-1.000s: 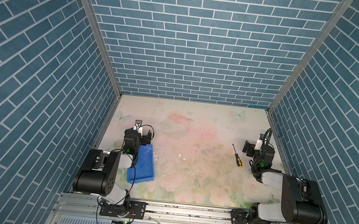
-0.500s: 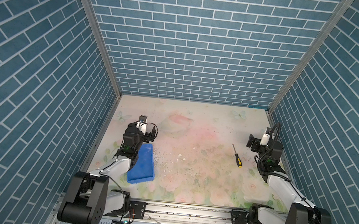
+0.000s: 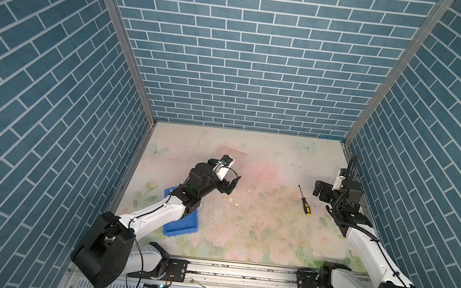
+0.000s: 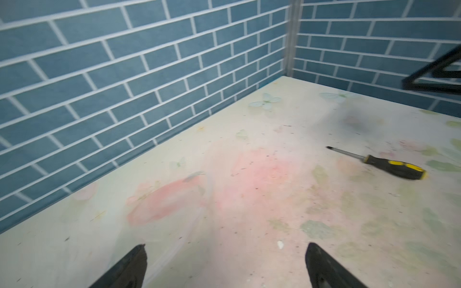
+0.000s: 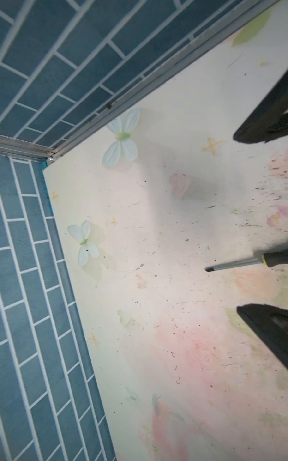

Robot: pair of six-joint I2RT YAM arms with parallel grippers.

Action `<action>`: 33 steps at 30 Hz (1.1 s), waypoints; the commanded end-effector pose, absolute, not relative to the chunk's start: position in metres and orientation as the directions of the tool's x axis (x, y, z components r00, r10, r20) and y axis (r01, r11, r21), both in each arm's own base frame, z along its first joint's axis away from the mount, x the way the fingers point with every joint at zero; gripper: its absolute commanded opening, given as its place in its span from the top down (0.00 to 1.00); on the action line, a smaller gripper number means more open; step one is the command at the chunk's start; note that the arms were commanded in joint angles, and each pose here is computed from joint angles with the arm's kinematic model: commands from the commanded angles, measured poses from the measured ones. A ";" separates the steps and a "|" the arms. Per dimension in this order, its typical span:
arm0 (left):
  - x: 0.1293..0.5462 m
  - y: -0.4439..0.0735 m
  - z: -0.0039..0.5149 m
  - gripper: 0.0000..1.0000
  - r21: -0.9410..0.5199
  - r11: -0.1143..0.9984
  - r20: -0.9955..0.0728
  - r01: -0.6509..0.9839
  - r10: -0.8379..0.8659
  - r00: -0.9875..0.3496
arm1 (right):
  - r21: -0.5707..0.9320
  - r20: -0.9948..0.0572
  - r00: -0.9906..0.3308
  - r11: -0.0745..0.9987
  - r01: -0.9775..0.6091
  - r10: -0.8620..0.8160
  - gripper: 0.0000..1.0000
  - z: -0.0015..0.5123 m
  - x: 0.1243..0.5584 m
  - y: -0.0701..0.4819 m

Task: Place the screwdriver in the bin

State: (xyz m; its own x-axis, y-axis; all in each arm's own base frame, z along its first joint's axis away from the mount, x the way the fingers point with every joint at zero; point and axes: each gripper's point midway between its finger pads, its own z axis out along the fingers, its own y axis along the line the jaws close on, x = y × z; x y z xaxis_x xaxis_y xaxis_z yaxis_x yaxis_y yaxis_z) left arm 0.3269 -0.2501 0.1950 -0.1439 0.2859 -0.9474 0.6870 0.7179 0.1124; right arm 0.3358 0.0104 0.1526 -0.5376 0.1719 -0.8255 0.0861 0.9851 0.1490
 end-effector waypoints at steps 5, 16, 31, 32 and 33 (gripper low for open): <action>0.285 -0.312 0.190 0.01 0.127 0.490 -0.924 0.862 0.374 -0.077 | 0.120 -0.681 -0.717 0.988 0.092 0.150 0.01 0.129 0.327 0.033; 0.256 -0.358 0.173 0.00 0.089 0.334 -0.913 0.938 0.404 -0.057 | 0.036 -0.405 -0.914 0.999 0.014 0.028 0.01 0.080 0.326 0.056; 0.249 -0.357 0.166 0.00 0.084 0.345 -0.912 0.935 0.406 -0.068 | 0.057 -0.218 -0.972 0.995 0.080 0.091 0.35 0.040 0.295 0.059; 0.249 -0.356 0.165 0.00 0.084 0.347 -0.911 0.934 0.407 -0.070 | 0.056 -0.219 -0.972 0.995 0.080 0.090 0.40 0.040 0.296 0.059; 0.250 -0.355 0.164 0.00 0.085 0.352 -0.911 0.932 0.407 -0.071 | 0.056 -0.218 -0.972 0.995 0.079 0.090 0.44 0.039 0.297 0.059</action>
State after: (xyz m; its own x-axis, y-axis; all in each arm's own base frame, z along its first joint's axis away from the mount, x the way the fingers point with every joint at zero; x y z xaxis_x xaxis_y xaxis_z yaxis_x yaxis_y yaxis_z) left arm 0.2510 -0.3569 0.1609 -0.0761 0.4201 -0.9043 0.9361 0.3424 0.0803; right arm 0.3071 0.0586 0.0463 -0.9607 0.0710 -0.2684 0.0576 0.9967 0.0575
